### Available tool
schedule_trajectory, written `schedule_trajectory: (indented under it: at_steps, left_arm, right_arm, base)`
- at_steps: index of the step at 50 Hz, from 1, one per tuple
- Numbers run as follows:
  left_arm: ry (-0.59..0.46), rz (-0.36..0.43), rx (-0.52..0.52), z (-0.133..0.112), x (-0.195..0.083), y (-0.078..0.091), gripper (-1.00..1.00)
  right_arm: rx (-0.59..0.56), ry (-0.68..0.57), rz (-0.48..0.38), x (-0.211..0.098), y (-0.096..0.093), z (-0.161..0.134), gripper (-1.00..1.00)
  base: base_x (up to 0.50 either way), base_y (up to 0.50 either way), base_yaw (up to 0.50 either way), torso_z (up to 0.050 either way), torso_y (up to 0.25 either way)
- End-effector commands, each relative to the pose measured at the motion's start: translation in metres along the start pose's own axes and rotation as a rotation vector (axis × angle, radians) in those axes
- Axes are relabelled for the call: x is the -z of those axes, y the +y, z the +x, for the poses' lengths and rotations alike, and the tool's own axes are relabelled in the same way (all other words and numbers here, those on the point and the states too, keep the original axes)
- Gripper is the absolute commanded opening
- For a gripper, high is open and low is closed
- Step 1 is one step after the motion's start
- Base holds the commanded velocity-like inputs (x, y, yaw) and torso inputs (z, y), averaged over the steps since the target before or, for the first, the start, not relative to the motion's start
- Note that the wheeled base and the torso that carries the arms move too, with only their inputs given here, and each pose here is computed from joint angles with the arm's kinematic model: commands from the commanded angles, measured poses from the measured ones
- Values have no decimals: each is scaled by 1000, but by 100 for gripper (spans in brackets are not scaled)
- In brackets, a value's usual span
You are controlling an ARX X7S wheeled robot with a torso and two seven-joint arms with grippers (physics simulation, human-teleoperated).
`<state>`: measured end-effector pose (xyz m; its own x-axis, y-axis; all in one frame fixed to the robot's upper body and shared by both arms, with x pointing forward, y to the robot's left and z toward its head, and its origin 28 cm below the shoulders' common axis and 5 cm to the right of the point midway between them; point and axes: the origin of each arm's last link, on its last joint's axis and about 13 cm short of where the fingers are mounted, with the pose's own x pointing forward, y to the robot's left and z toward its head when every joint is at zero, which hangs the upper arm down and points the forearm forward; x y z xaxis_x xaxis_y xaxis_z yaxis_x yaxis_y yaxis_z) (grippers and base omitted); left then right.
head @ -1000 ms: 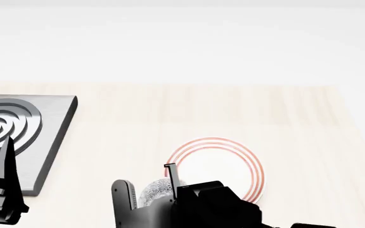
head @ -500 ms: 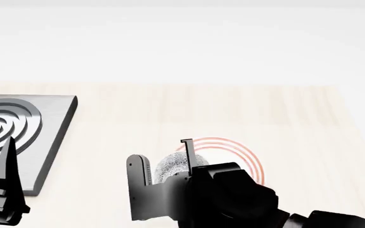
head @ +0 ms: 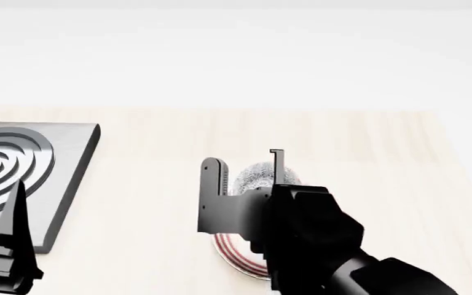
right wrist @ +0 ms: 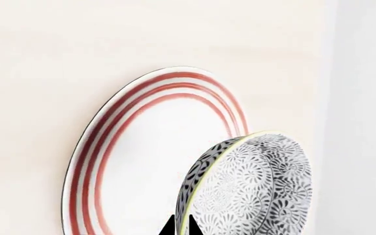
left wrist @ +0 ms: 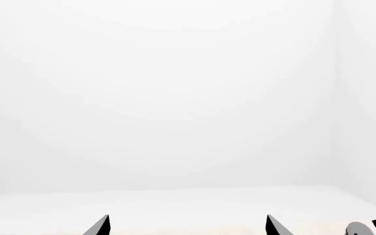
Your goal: Pick the akita bowl between the plate and the ramekin and place it on the plate.
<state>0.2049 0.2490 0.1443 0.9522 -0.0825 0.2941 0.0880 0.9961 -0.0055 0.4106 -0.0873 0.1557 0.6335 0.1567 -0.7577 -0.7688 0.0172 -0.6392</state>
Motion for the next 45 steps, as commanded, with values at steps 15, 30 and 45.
schedule_trajectory:
  at_steps: [15,30,45]
  left_arm:
    - [-2,-5,-6,-1,2,1,100]
    - [-4,-14,-3,-1,0,2,100]
    - [-5,-19,-1,-1,0,2,100]
  right_arm:
    - [25,12,-18,-4,5,17,-100]
    - [48,66,-18,5,10,20,-100]
    - [82,81,22,8,6,17,-100]
  base:
    - [0,0,0,0,1]
    - [0,0,0,0,0]
    - [0,0,0,0,0]
